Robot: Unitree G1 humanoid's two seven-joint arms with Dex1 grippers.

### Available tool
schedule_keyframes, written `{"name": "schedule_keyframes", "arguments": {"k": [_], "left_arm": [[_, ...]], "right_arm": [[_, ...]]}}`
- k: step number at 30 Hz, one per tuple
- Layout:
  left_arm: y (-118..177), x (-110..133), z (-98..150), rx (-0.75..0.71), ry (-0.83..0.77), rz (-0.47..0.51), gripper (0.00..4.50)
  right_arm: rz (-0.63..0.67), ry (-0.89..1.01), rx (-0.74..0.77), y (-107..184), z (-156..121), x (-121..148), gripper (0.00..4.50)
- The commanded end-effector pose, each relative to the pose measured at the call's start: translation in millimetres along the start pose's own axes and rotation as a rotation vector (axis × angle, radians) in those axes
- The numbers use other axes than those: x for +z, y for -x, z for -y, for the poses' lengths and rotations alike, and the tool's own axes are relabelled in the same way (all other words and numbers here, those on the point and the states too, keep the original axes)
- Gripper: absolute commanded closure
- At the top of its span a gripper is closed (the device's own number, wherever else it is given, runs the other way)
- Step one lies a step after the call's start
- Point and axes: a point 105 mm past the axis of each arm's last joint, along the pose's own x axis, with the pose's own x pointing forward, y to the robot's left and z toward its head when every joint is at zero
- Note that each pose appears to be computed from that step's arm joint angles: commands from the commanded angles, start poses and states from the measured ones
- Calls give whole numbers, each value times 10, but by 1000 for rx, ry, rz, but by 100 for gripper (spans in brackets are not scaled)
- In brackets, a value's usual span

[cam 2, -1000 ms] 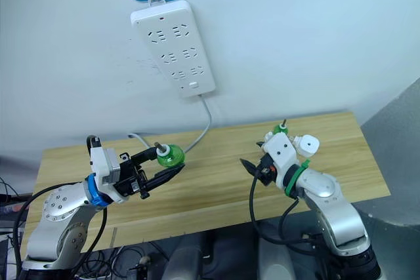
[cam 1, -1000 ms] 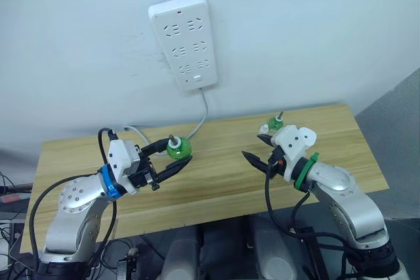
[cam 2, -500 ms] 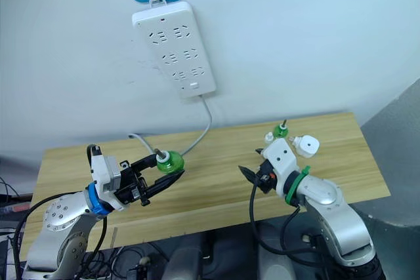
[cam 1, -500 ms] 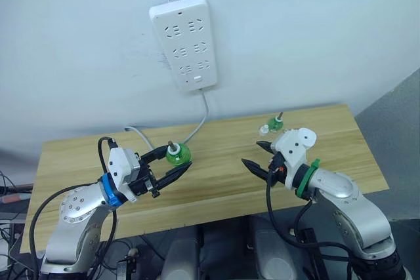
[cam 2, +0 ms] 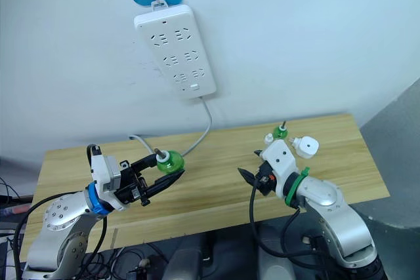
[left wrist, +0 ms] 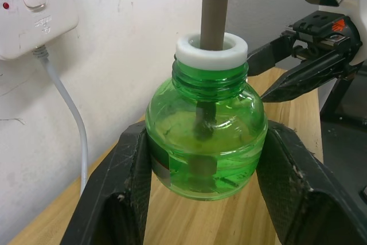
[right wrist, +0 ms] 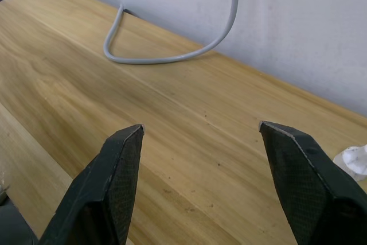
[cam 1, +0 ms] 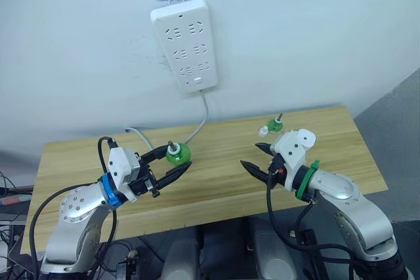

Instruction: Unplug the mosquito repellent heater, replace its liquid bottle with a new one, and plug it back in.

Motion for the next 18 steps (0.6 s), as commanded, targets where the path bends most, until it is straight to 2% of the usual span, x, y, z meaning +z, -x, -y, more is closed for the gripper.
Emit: {"name": "schedule_keyframes", "arguments": {"k": [1,18], "left_arm": [[7,114,18,1,-52,28,228],[6,103,5,3,-50,28,228]], "right_arm": [[44,25,10,29,-56,114,116],[40,27,12,42,-59,110,116]]}}
